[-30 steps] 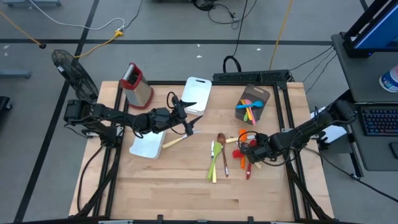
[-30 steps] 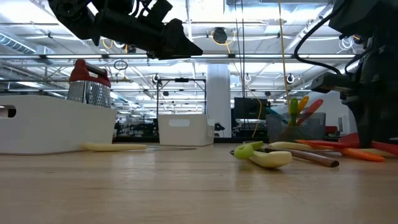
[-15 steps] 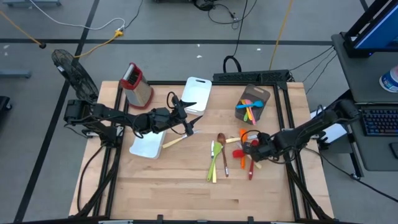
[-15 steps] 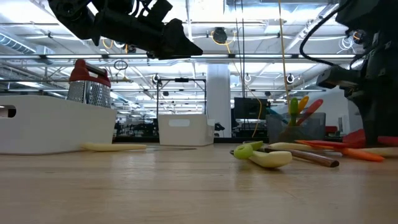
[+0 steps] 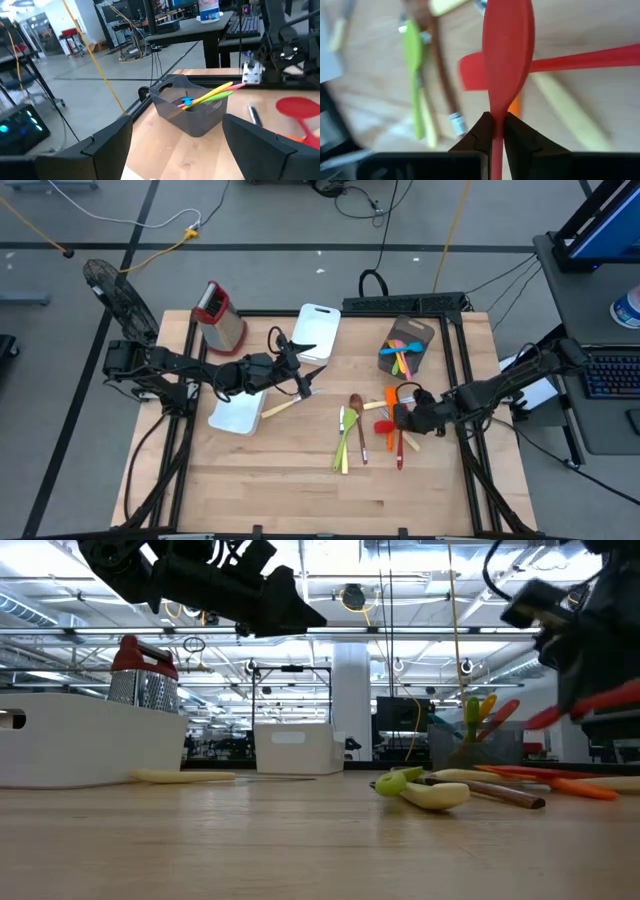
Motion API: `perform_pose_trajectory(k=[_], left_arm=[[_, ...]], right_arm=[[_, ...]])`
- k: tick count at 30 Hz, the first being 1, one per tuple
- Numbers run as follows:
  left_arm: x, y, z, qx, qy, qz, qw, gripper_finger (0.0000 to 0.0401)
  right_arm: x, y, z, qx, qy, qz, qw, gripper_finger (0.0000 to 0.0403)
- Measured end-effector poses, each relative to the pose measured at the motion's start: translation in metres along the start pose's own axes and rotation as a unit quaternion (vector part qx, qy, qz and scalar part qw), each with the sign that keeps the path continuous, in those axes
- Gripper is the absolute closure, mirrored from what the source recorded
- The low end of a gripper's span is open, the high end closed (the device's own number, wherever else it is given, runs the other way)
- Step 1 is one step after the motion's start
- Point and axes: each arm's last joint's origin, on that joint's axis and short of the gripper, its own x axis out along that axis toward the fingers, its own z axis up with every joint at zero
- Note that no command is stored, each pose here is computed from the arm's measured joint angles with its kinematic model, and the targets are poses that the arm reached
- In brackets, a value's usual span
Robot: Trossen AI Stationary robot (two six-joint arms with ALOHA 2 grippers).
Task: Pick & Place Kitchen Items
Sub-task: Put the red serving spoon into the top white bin
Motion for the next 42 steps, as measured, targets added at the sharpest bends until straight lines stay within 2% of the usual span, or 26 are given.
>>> perform_pose_trajectory(k=[6, 9, 15, 20, 24, 33, 38, 42], left_arm=[[-0.001, -0.002, 0.001, -0.058, -0.002, -0.004, 0.998, 0.0091], [-0.001, -0.004, 0.002, -0.067, -0.007, -0.022, 0.997, 0.0091], [-0.002, -0.005, 0.007, -0.094, -0.035, -0.027, 0.995, 0.0091], [-0.003, -0.006, 0.012, -0.170, -0.056, -0.033, 0.983, 0.0091], [-0.005, -0.011, 0.013, -0.220, -0.055, -0.045, 0.973, 0.0091], [-0.011, -0.020, 0.021, -0.247, -0.084, -0.066, 0.963, 0.0091], [-0.014, -0.022, 0.026, -0.255, -0.108, -0.070, 0.958, 0.0091], [-0.014, -0.022, 0.027, -0.256, -0.108, -0.069, 0.958, 0.0091]], right_arm=[[-0.009, 0.014, -0.002, -0.021, 0.007, 0.094, 0.995, 0.0384], [-0.012, 0.024, -0.003, -0.038, 0.009, 0.146, 0.989, 0.0385], [-0.018, 0.046, 0.003, -0.082, 0.001, 0.242, 0.967, 0.0386], [-0.025, 0.062, 0.015, -0.114, -0.032, 0.307, 0.944, 0.0386], [-0.028, 0.074, 0.027, -0.145, -0.062, 0.348, 0.924, 0.0385], [-0.025, 0.101, 0.060, -0.194, -0.070, 0.427, 0.880, 0.0385], [-0.023, 0.112, 0.081, -0.201, -0.052, 0.452, 0.868, 0.0385], [-0.032, 0.132, 0.099, -0.219, -0.050, 0.463, 0.857, 0.0385]])
